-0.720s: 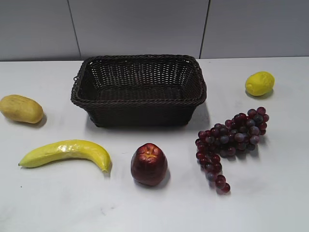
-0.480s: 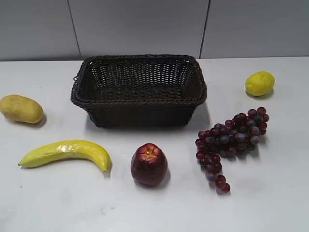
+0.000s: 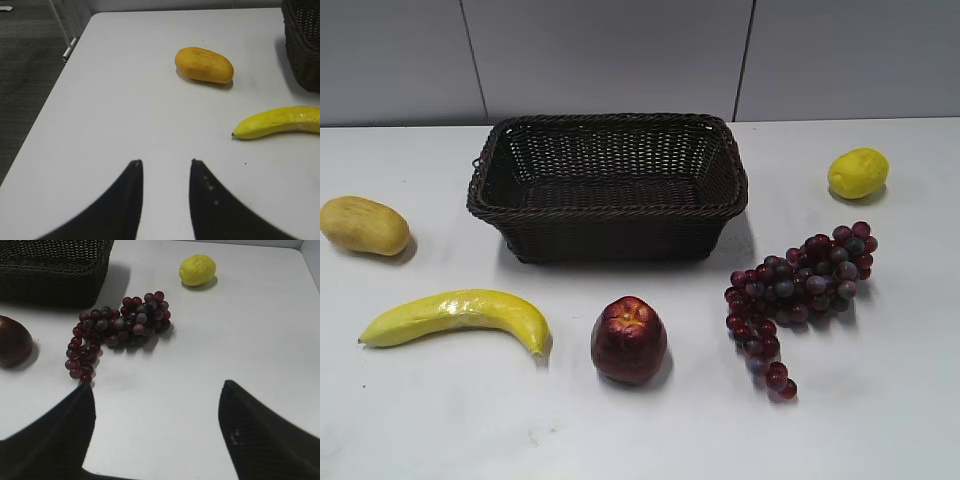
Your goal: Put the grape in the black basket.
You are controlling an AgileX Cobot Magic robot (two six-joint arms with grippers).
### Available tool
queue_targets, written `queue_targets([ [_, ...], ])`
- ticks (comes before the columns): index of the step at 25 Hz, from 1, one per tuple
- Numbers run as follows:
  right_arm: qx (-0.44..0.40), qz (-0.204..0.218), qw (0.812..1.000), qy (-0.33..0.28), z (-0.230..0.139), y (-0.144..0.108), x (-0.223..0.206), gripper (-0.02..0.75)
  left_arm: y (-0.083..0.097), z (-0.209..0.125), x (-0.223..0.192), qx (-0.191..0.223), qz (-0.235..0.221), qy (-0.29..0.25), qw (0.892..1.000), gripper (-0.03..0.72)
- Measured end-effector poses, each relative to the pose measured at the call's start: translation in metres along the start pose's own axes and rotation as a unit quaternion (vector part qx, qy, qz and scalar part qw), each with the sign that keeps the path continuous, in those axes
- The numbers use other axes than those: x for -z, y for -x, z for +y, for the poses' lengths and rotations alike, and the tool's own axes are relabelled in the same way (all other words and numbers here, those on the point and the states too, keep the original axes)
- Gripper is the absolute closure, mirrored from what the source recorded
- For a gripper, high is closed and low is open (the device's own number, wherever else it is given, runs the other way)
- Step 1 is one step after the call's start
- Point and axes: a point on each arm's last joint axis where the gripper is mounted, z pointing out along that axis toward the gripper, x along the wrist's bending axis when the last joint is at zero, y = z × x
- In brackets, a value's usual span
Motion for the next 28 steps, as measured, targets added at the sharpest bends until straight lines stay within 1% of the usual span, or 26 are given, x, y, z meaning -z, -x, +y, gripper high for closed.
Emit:
queue_targets([
  [9,-0.003,0.003,1.0,0.008,0.003,-0.001,0.0,0.152,0.0,0.0,0.0,0.0,0.0,0.0,1.0,0.452],
  [12,-0.011,0.004,0.999,0.051,0.018,0.0,-0.002,0.152,0.0,0.0,0.0,0.0,0.0,0.0,1.0,0.452],
  [15,-0.022,-0.004,0.993,0.114,0.038,0.004,-0.01,0.152,0.0,0.0,0.0,0.0,0.0,0.0,1.0,0.452],
  [17,-0.029,-0.012,0.99,0.137,0.051,0.008,-0.019,0.152,0.0,0.0,0.0,0.0,0.0,0.0,1.0,0.452],
  [19,-0.034,-0.019,0.988,0.146,0.061,0.011,-0.031,0.152,0.0,0.0,0.0,0.0,0.0,0.0,1.0,0.452],
  [22,-0.039,-0.031,0.99,0.135,0.074,0.018,-0.056,0.152,0.0,0.0,0.0,0.0,0.0,0.0,1.0,0.452],
  [23,-0.041,-0.033,0.991,0.121,0.077,0.02,-0.067,0.152,0.0,0.0,0.0,0.0,0.0,0.0,1.0,0.452],
  [26,-0.055,-0.037,0.996,0.063,0.08,0.027,-0.102,0.146,0.0,0.0,0.0,0.0,0.0,0.0,1.0,0.452],
  [28,-0.08,-0.031,0.996,0.011,0.08,0.03,-0.128,0.121,0.0,0.0,0.0,0.0,0.0,0.0,1.0,0.452],
])
